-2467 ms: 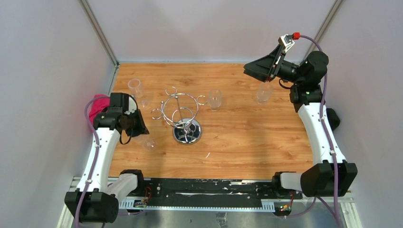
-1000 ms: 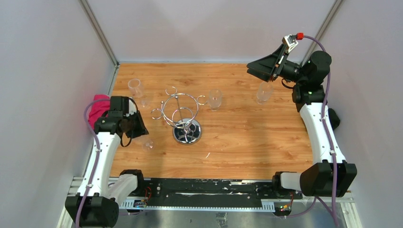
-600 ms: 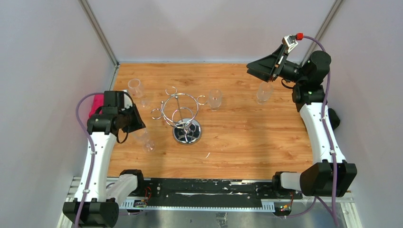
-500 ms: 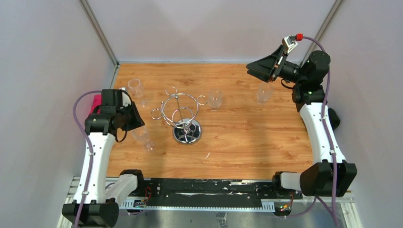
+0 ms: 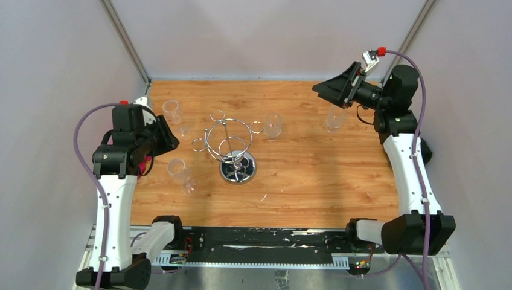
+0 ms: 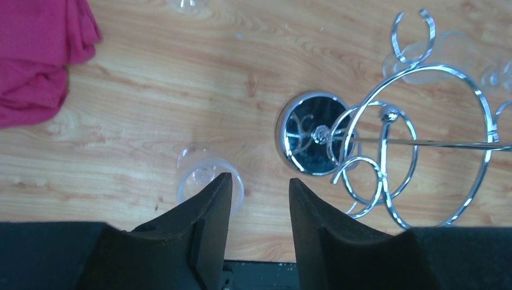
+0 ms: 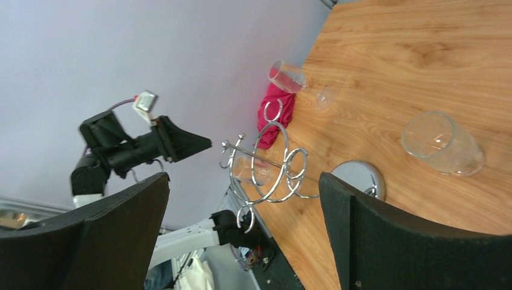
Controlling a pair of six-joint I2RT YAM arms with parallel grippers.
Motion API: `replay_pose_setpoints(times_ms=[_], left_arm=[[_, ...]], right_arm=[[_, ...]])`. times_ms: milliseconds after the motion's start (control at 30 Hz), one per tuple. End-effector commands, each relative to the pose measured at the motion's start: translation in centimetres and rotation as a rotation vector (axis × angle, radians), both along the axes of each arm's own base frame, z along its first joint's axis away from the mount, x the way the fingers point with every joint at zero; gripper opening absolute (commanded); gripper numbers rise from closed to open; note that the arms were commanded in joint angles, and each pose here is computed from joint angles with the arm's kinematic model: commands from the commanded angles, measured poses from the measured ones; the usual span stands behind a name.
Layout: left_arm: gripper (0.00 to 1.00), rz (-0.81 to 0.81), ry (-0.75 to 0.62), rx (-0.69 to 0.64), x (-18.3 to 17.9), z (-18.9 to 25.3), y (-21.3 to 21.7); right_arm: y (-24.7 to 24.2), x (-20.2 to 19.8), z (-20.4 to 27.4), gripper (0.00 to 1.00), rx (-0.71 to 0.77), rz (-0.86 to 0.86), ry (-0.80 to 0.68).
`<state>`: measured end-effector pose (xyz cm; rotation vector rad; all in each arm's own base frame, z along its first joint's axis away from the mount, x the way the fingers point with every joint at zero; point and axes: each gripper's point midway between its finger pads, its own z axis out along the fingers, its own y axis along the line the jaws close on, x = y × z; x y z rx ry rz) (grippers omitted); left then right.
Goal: Take the wine glass off the wine glass rack
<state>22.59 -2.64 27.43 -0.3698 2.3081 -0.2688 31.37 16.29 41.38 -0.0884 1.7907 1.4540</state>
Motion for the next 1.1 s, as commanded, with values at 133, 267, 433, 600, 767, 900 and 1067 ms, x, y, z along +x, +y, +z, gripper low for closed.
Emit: replay_pose_setpoints(times_ms=[133, 267, 433, 600, 767, 900, 1067], left_arm=[[0.55, 0.008, -0.381, -0.016, 1.8, 8.3, -0.2], [0.60, 0.009, -0.515, -0.033, 2.7, 10.9, -0.3], [0.65, 0.008, -0.602, -0.041, 4.3, 12.8, -0.4], [0.74, 0.028, -0.681, -0.025, 4.8, 14.6, 0.1], [0.78, 0.044, -0.722, -0.030, 5.0, 15.8, 0.3], [0.79, 0.043, -0.715, -0.023, 4.9, 15.8, 0.3], [0.81, 0.054, -0.722, -0.006, 4.5, 15.9, 0.6]], right_arm=[[-1.8, -0.5, -0.2, 0.99, -0.144, -0.129, -0.071], [-3.0, -0.3, -1.5, 0.99, -0.228, -0.207, -0.075], [-5.1, -0.1, -3.9, 0.99, -0.357, -0.331, -0.050], [-7.3, -0.1, -7.3, 0.99, -0.475, -0.432, -0.009], [-8.1, 0.1, -8.8, 0.99, -0.516, -0.457, 0.020], [-8.7, 0.1, -9.1, 0.99, -0.544, -0.484, 0.028], [-9.3, 0.3, -9.4, 0.99, -0.577, -0.507, 0.043]])
